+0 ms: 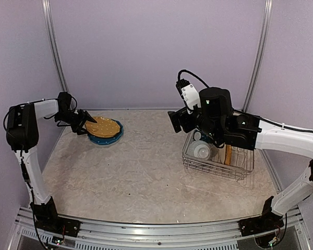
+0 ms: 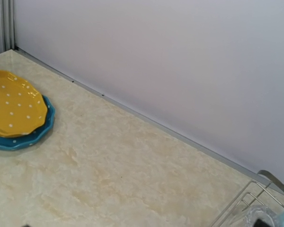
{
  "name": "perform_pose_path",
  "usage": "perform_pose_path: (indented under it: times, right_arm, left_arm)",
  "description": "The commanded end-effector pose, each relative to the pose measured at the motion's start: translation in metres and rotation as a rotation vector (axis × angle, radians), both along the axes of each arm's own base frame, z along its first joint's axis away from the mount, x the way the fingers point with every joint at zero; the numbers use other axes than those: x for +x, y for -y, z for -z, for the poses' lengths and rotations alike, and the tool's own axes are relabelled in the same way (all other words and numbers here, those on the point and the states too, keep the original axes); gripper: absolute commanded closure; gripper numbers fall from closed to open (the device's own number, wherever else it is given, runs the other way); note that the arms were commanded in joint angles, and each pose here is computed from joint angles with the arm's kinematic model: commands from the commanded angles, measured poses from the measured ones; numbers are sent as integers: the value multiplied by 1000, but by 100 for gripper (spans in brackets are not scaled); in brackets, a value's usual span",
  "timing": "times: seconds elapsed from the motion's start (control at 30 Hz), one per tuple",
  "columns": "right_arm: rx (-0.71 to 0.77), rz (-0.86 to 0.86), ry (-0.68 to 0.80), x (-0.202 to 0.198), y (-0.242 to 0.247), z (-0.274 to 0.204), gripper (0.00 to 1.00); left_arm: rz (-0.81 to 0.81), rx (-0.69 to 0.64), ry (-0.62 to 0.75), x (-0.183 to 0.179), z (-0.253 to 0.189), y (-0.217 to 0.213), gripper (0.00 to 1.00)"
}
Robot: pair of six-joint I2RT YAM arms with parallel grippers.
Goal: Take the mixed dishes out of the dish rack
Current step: Place the plate on the plate.
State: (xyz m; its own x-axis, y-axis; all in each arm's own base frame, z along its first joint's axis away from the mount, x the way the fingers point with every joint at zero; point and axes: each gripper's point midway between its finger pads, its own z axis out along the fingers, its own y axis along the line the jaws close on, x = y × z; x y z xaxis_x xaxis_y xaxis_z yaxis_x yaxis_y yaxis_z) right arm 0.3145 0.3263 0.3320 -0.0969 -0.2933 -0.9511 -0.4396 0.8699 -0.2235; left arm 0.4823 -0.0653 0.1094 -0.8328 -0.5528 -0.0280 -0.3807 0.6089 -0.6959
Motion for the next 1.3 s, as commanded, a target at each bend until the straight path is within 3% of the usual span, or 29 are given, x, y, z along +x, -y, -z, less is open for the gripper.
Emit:
perform_pose_path:
  times: [0.0, 0.4, 0.5, 0.57, 1.03, 1.27]
  right_arm:
    - [38, 8, 13, -1, 9, -10, 1]
    - [73, 25, 2, 0, 12, -12, 1]
    - [67, 101, -4, 6, 24, -11, 0]
    - [65, 158, -7, 9, 34, -11, 0]
    - [83, 368, -103, 6, 94, -19, 0]
    - [107, 498, -302, 7, 145, 14, 0]
  left_arm:
    - [64, 25, 28, 6, -4, 17, 33]
    - [61, 118, 3, 7, 2, 6, 21]
    - [57, 135, 6, 7, 1, 3, 17]
    - [54, 148, 12, 7, -1, 1, 9]
    - [76, 138, 143, 2, -50, 16, 8]
    - [165, 141, 251, -18, -89, 57, 8]
